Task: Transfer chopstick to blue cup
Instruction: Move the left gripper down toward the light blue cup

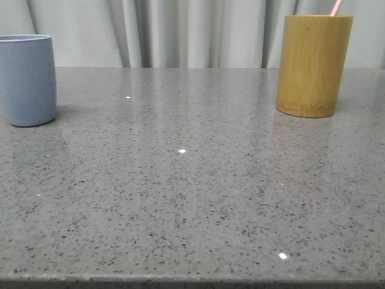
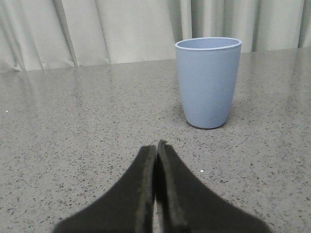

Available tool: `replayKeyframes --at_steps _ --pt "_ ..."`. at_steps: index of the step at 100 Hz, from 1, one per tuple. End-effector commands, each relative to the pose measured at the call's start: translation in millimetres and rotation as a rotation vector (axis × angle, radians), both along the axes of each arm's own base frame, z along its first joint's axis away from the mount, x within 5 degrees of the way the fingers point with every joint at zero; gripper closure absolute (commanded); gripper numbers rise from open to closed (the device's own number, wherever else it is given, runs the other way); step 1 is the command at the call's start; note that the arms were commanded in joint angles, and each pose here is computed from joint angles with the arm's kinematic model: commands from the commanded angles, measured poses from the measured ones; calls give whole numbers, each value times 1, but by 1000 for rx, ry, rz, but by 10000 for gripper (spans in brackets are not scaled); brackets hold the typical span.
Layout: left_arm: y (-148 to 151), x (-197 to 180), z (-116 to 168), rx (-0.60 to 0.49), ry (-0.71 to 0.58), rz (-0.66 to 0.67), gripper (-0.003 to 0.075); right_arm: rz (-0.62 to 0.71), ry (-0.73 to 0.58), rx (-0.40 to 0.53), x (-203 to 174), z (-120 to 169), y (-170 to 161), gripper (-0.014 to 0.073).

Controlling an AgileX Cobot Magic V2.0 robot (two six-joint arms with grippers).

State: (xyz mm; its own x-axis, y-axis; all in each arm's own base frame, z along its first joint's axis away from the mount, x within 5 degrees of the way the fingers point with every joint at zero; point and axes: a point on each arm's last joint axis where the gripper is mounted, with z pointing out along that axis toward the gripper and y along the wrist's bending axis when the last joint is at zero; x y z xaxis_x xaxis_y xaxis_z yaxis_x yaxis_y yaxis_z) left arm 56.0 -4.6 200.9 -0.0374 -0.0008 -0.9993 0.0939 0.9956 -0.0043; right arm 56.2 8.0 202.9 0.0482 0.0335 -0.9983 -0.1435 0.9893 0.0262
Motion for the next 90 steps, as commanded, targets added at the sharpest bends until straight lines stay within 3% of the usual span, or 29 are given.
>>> replayKeyframes --at_steps 1,54,75,90 --pt "-1 -3 7 -15 -111 -13 739 3 -100 8 -2 8 0 662" --pt "-1 -3 7 -15 -111 -13 739 3 -102 8 -2 9 0 662" --pt "-1 -3 8 -15 -114 -13 739 10 -169 17 -4 15 1 662" --pt "-2 -3 14 -24 -182 -24 739 17 -238 27 -6 22 1 662"
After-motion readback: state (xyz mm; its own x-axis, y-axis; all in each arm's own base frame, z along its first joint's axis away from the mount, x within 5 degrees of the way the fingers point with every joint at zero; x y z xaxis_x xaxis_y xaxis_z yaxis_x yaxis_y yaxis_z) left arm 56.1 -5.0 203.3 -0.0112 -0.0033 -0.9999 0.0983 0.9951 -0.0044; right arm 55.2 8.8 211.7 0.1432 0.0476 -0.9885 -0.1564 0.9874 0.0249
